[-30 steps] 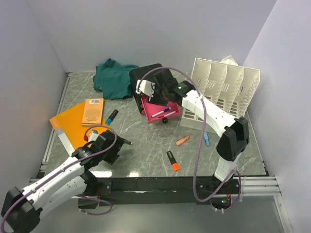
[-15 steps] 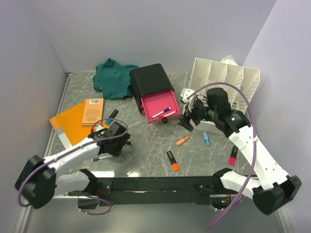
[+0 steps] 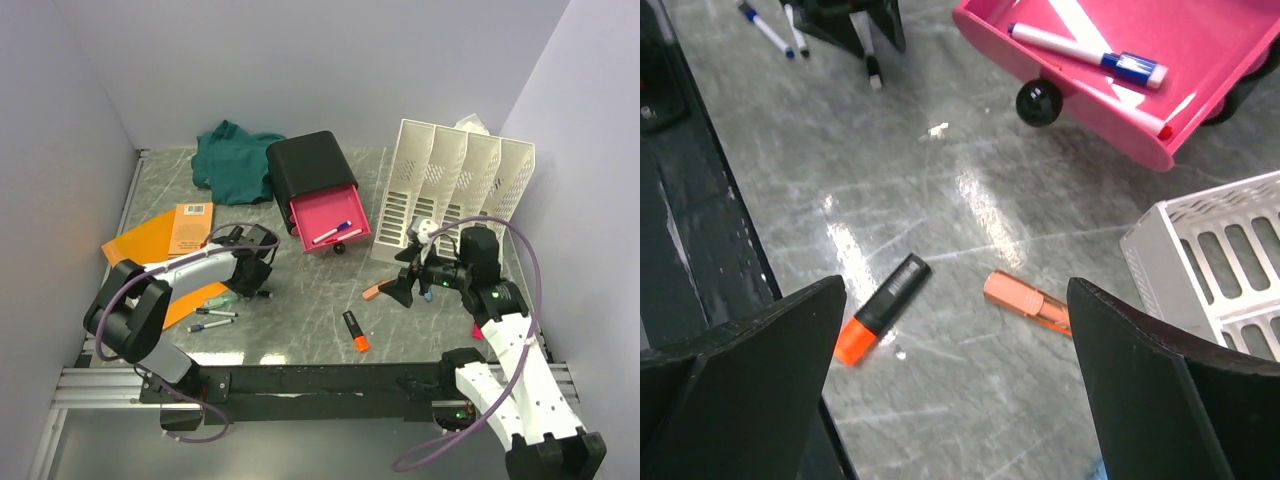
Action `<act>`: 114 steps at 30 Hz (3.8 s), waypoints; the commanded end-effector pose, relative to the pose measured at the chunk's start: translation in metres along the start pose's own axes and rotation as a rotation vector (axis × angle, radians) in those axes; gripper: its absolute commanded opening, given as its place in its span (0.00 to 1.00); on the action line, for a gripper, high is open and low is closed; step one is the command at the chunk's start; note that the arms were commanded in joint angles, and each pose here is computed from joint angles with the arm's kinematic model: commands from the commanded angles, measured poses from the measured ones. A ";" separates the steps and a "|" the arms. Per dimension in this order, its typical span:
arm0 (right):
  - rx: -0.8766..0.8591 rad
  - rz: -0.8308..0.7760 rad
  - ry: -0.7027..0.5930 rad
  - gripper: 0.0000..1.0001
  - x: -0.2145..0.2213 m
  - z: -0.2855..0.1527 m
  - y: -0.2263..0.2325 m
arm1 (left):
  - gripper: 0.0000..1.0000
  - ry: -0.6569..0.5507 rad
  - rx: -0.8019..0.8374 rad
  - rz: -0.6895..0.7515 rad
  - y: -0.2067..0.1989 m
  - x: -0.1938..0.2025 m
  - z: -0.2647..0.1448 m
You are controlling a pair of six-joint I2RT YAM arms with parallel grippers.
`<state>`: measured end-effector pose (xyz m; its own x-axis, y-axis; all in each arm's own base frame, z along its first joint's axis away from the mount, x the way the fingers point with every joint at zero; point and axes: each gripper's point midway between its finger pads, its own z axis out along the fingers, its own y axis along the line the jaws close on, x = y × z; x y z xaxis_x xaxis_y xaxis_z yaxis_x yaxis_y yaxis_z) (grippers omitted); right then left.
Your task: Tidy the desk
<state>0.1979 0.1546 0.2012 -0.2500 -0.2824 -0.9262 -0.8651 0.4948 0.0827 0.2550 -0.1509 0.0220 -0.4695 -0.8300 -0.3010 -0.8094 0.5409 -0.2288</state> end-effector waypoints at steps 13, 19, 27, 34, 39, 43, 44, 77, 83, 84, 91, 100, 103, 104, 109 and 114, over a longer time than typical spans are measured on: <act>0.059 0.026 -0.099 0.99 -0.009 -0.016 -0.025 | 0.24 0.059 -0.066 0.083 0.014 0.011 0.009; 0.082 0.017 -0.104 0.99 -0.008 -0.019 -0.027 | 0.09 0.068 0.007 0.117 0.005 0.007 -0.009; 0.109 0.024 -0.108 0.99 -0.008 -0.023 -0.033 | 0.01 -0.002 0.359 0.279 -0.031 -0.021 -0.086; 0.118 0.028 -0.108 0.99 -0.007 -0.025 -0.036 | 0.01 -0.100 0.812 0.656 -0.078 -0.026 -0.174; 0.121 0.025 -0.108 1.00 -0.007 -0.026 -0.036 | 0.01 -0.246 1.052 0.980 -0.117 -0.029 -0.230; 0.123 0.027 -0.108 1.00 -0.006 -0.027 -0.037 | 0.01 -0.190 1.095 1.243 -0.148 -0.008 -0.222; 0.123 0.030 -0.106 1.00 -0.006 -0.027 -0.037 | 0.01 -0.187 1.092 1.265 -0.155 -0.007 -0.220; 0.139 0.036 -0.104 1.00 -0.004 -0.029 -0.042 | 0.68 -0.289 1.001 1.005 -0.168 -0.035 -0.228; 0.133 0.040 -0.104 1.00 -0.004 -0.029 -0.041 | 0.99 -0.314 0.984 0.647 -0.082 -0.060 -0.223; 0.134 0.037 -0.105 1.00 -0.005 -0.029 -0.041 | 1.00 -0.324 0.966 0.590 -0.072 -0.065 -0.219; 0.138 0.039 -0.104 1.00 -0.004 -0.029 -0.042 | 1.00 -0.206 0.821 0.158 0.003 -0.067 -0.166; 0.144 0.043 -0.102 1.00 -0.003 -0.029 -0.043 | 0.75 -0.162 0.514 -0.161 0.050 -0.069 -0.103; 0.149 0.038 -0.105 1.00 -0.004 -0.030 -0.043 | 0.55 -0.148 0.430 -0.158 0.055 -0.066 -0.090; 0.148 0.040 -0.105 1.00 -0.004 -0.030 -0.043 | 0.52 -0.143 0.414 -0.154 0.056 -0.065 -0.087; 0.150 0.042 -0.105 1.00 -0.004 -0.030 -0.043 | 0.29 -0.102 0.306 -0.151 0.064 -0.061 -0.063; 0.147 0.040 -0.107 1.00 -0.004 -0.030 -0.043 | 0.27 -0.060 0.220 -0.161 0.074 -0.060 -0.041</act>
<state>0.2205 0.1094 0.1976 -0.2815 -0.1751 -0.9434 -0.7688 0.6296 0.1125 0.2095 -0.0679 0.0727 -0.3071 -0.8906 -0.3355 -0.7435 0.4446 -0.4996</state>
